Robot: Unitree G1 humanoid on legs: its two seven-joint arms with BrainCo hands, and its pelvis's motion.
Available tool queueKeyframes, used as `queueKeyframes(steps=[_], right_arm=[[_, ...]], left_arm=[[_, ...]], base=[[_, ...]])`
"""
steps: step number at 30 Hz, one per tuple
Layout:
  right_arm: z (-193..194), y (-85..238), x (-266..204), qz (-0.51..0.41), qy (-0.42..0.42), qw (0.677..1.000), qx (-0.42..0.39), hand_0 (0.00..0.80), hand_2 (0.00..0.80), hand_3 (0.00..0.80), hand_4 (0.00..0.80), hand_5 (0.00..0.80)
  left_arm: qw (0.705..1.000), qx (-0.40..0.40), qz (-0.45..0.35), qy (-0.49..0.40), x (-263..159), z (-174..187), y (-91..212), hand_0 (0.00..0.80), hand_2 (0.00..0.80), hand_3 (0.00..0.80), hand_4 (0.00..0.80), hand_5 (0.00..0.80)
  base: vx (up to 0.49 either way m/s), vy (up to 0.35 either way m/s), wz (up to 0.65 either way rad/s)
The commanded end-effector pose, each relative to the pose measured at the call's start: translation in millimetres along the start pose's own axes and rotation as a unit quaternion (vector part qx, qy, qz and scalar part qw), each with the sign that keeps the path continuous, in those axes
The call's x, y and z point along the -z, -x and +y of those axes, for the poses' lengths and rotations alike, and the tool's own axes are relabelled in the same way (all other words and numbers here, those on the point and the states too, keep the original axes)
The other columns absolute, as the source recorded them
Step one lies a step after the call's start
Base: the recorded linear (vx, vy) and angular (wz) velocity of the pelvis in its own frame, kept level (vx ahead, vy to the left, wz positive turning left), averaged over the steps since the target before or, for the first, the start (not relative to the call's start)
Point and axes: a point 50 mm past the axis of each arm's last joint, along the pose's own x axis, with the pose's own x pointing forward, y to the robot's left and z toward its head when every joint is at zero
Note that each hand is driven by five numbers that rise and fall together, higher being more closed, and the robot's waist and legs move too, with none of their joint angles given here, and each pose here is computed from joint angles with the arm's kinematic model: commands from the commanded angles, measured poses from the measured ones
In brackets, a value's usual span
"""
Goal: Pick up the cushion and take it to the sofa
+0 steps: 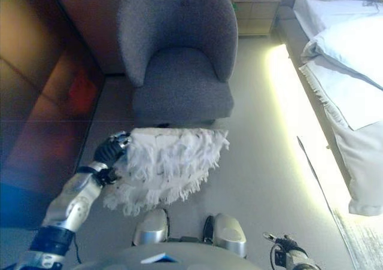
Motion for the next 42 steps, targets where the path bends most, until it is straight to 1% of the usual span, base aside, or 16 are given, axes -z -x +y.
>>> queueKeyframes(steps=[1, 7, 11, 15, 17, 19, 21, 23, 25, 28, 30, 35, 37, 42], right_arm=[[-8, 8, 32, 0.01, 0.057, 0.998, 0.014, 0.0, 0.0, 0.0, 0.0, 0.0], [-18, 9, 36, 0.015, 0.022, 1.0, 0.017, 0.0, 0.0, 0.0, 0.0, 0.0], [-23, 9, 38, 0.013, 0.048, 0.999, 0.017, 0.0, 0.0, 0.0, 0.0, 0.0], [-21, 9, 36, 0.002, 0.051, 0.998, 0.02, 0.0, 0.0, 0.0, 0.0, 0.0], [-15, 11, 39, -0.008, 0.052, 0.999, 0.009, 0.0, 0.0, 0.0, 0.0, 0.0], [1, 14, 38, -0.04, 0.073, 0.996, -0.009, 0.0, 0.0, 0.0, 0.0, 0.0], [17, 20, 35, -0.077, 0.058, 0.995, -0.013, 0.0, 0.0, 0.0, 0.0, 0.0], [26, 23, 28, -0.109, 0.039, 0.993, -0.022, 0.0, 0.0, 0.0, 0.0, 0.0], [33, 24, 19, -0.14, 0.045, 0.989, -0.033, 0.0, 0.0, 0.0, 0.0, 0.0], [31, 24, 17, -0.149, 0.033, 0.988, -0.022, 0.0, 0.0, 0.0, 0.0, 0.0], [28, 24, 16, -0.15, 0.007, 0.989, -0.013, 0.0, 0.0, 0.0, 0.0, 0.0], [38, 21, -8, -0.117, -0.035, 0.992, 0.007, 0.0, 0.0, 0.0, 0.0, 0.0], [35, 18, -16, -0.109, -0.034, 0.993, 0.007, 0.0, 0.0, 0.0, 0.0, 0.0], [27, 11, -33, -0.101, -0.021, 0.995, -0.003, 0.0, 0.0, 0.0, 0.0, 0.0]], left_arm=[[0.981, -0.026, -0.192, 0.024, -71, 16, 5, 0.8, 0.8, 0.8, 0.8, 0.8], [0.982, -0.023, -0.182, 0.044, -62, 19, 7, 0.8, 0.8, 0.8, 0.8, 0.8], [0.98, -0.031, -0.189, 0.054, -64, 19, 7, 0.8, 0.8, 0.8, 0.8, 0.8], [0.98, -0.037, -0.185, 0.056, -64, 19, 9, 0.8, 0.8, 0.8, 0.8, 0.8], [0.982, -0.049, -0.176, 0.05, -61, 25, 10, 0.8, 0.8, 0.8, 0.8, 0.8], [0.984, -0.04, -0.17, 0.035, -62, 25, 10, 0.8, 0.8, 0.8, 0.8, 0.8], [0.986, -0.025, -0.159, 0.033, -62, 27, 8, 0.8, 0.8, 0.8, 0.8, 0.8], [0.987, -0.006, -0.161, 0.011, -67, 25, 1, 0.8, 0.8, 0.8, 0.8, 0.8], [0.985, -0.001, -0.17, 0.006, -78, 21, -6, 0.8, 0.8, 0.8, 0.8, 0.8], [0.985, 0.01, -0.169, 0.009, -86, 11, -13, 0.8, 0.8, 0.8, 0.8, 0.8], [0.988, 0.028, -0.152, 0.016, -81, -1, -19, 0.8, 0.8, 0.8, 0.8, 0.8], [0.987, 0.097, -0.125, 0.005, -73, -33, -19, 0.8, 0.8, 0.8, 0.8, 0.8], [0.988, 0.106, -0.115, 0.005, -65, -38, -19, 0.8, 0.8, 0.8, 0.8, 0.8], [0.991, 0.11, -0.073, 0.011, -35, -43, -22, 0.8, 0.8, 0.8, 0.8, 0.8]], base=[[0.321, 0.133, -0.04], [0.376, 0.245, -0.13], [0.546, 0.379, -0.26], [0.643, 0.413, -0.31], [0.685, 0.331, -0.14], [0.559, 0.248, 0.04], [0.465, 0.209, 0.17], [0.389, 0.154, 0.65], [0.372, 0.115, 0.49], [0.443, 0.088, 0.13], [0.548, 0.024, 0.8], [0.678, -0.049, 1.33], [0.663, -0.129, 1.19], [0.756, -0.192, 0.62]])
